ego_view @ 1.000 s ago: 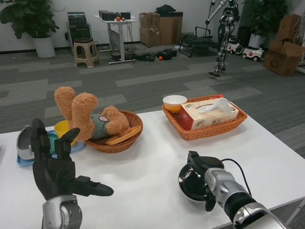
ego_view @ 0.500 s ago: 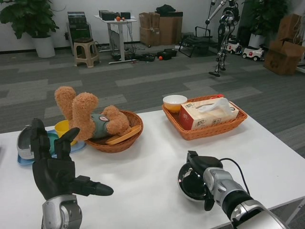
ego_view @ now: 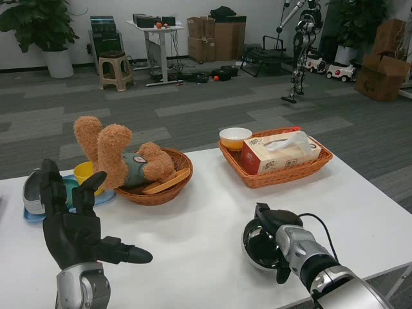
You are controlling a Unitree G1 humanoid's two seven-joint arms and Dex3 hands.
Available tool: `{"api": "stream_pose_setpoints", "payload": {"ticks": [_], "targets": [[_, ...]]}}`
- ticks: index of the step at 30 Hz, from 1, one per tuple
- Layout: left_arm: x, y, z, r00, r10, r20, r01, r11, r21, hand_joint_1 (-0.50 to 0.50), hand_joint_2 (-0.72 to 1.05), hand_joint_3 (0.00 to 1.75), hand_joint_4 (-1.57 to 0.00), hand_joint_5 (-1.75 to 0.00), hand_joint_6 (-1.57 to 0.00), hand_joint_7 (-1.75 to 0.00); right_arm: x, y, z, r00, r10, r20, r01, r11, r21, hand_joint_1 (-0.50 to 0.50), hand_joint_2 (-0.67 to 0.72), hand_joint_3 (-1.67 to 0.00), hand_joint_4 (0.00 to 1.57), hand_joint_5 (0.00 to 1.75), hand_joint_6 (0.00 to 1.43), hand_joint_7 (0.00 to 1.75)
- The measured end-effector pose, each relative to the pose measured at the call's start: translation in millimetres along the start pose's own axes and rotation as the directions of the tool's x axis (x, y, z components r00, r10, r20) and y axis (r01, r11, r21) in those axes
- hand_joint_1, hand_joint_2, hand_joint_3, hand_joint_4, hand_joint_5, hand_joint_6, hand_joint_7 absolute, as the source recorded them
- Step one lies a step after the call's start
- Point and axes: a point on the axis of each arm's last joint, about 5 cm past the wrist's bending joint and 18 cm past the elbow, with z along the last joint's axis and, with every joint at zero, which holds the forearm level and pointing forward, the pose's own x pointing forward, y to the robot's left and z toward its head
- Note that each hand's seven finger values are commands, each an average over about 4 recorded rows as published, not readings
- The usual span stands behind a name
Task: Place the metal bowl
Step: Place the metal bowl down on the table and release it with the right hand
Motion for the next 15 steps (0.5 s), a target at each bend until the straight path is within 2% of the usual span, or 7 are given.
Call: {"api": "stream_pose_setpoints", "payload": {"ticks": [6, 10, 15], "targets": [[0.0, 0.0, 0.0, 1.000, 0.000, 0.000, 0.000, 1.000, 0.000, -0.46, -0.59, 0.00, -1.12, -1.33, 0.00, -0.07, -0.6, -0.1, -2.4, 1.000, -0.007, -0.006, 0.007, 0.999, 0.038, -0.16, 0.01, -0.71, 0.00, 1.19, 0.00, 1.75], [-0.1, 0.1, 0.0, 1.000, 0.000, 0.000, 0.000, 1.000, 0.000, -0.46, -0.59, 0.00, -1.12, -1.33, 0.00, -0.07, -2.3, 0.7, -5.1, 1.000, -0.019, -0.002, 0.019, 0.997, 0.070, -0.19, 0.19, -0.48, 0.00, 0.92, 0.00, 1.75], [-0.1, 0.1, 0.0, 1.000, 0.001, 0.000, -0.001, 1.000, 0.000, -0.46, -0.61, 0.00, -1.12, -1.33, 0.00, -0.07, -3.3, 0.7, -7.3, 1.000, -0.021, -0.009, 0.022, 0.994, 0.108, -0.32, 0.46, -0.22, 0.00, 0.29, 0.00, 1.66]]}}
